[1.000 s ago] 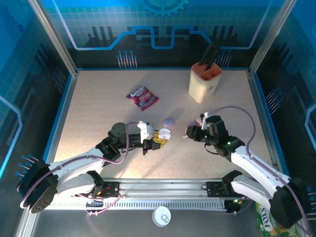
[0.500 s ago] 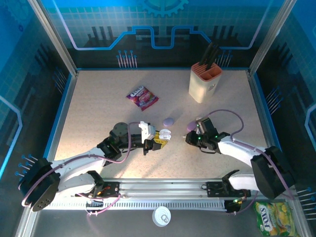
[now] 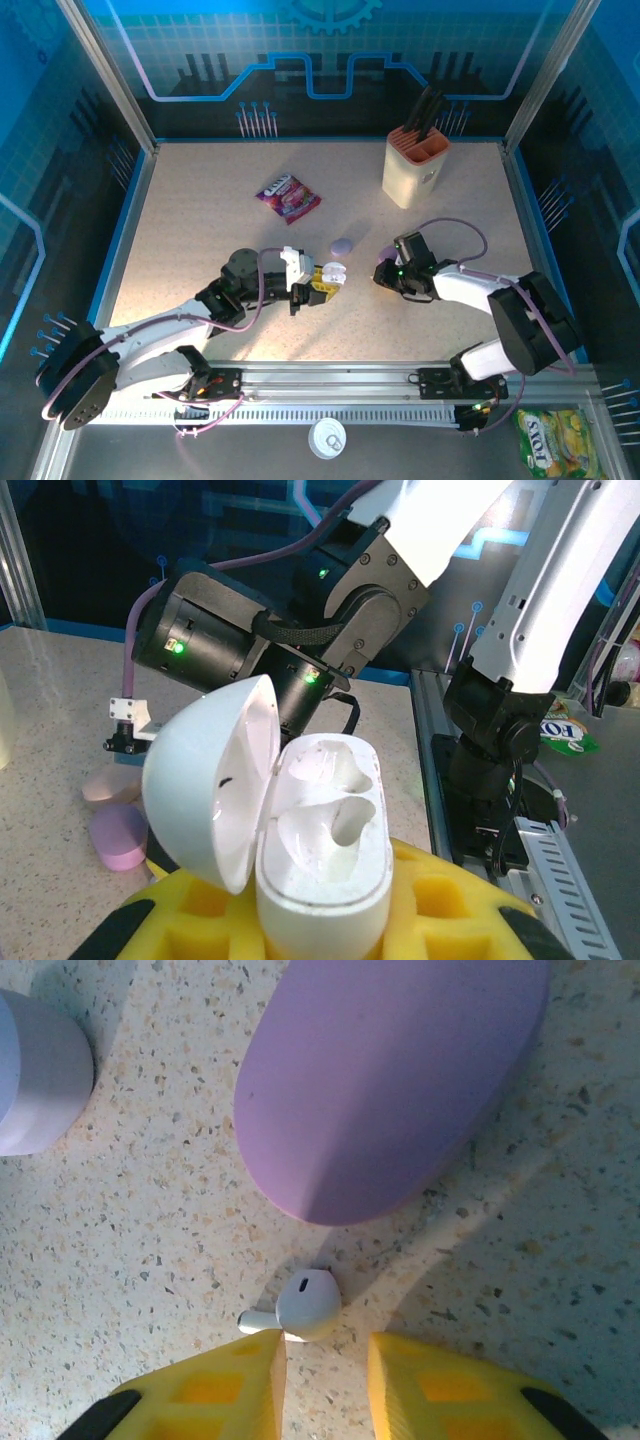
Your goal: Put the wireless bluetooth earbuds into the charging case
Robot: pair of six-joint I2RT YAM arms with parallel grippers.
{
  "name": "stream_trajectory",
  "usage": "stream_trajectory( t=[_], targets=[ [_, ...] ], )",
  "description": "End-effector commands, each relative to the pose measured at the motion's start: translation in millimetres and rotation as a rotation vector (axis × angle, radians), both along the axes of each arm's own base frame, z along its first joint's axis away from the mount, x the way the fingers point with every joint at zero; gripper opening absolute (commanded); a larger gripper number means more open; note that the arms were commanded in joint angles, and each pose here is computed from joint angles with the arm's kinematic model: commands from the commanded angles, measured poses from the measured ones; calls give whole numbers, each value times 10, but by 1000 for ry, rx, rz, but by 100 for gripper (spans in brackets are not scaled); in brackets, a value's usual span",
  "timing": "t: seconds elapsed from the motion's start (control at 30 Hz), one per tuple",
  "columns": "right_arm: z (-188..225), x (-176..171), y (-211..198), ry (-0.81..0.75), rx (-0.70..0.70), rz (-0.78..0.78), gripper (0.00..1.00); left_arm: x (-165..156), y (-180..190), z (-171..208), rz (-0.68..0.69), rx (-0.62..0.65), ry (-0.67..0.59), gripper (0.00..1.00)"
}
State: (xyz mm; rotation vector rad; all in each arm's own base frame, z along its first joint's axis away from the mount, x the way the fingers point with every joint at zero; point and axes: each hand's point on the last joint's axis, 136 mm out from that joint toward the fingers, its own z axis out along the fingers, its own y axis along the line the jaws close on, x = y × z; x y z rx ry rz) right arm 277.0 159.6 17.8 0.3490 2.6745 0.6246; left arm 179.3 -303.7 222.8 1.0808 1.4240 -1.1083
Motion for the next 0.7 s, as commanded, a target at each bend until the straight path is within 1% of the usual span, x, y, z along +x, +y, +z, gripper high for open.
stream_trajectory(
  t=[0.0,0.27,0.4,0.47,0.67],
  targets=[
    [112,232,92,-68,39,6,27,-45,21,-40,-6,16,-22,16],
    [196,280,50,-81,26,-3,26,-31,6,-62,-8,23,-20,16],
    [237,275,32,-93,17,-2,30,-25,4,-81,-7,25,-18,16],
    [200,279,4,-85,3,-5,31,-24,1,-84,-8,23,-15,16],
    [127,294,30,-62,14,9,30,-28,0,-85,-8,24,-15,16]
  ],
)
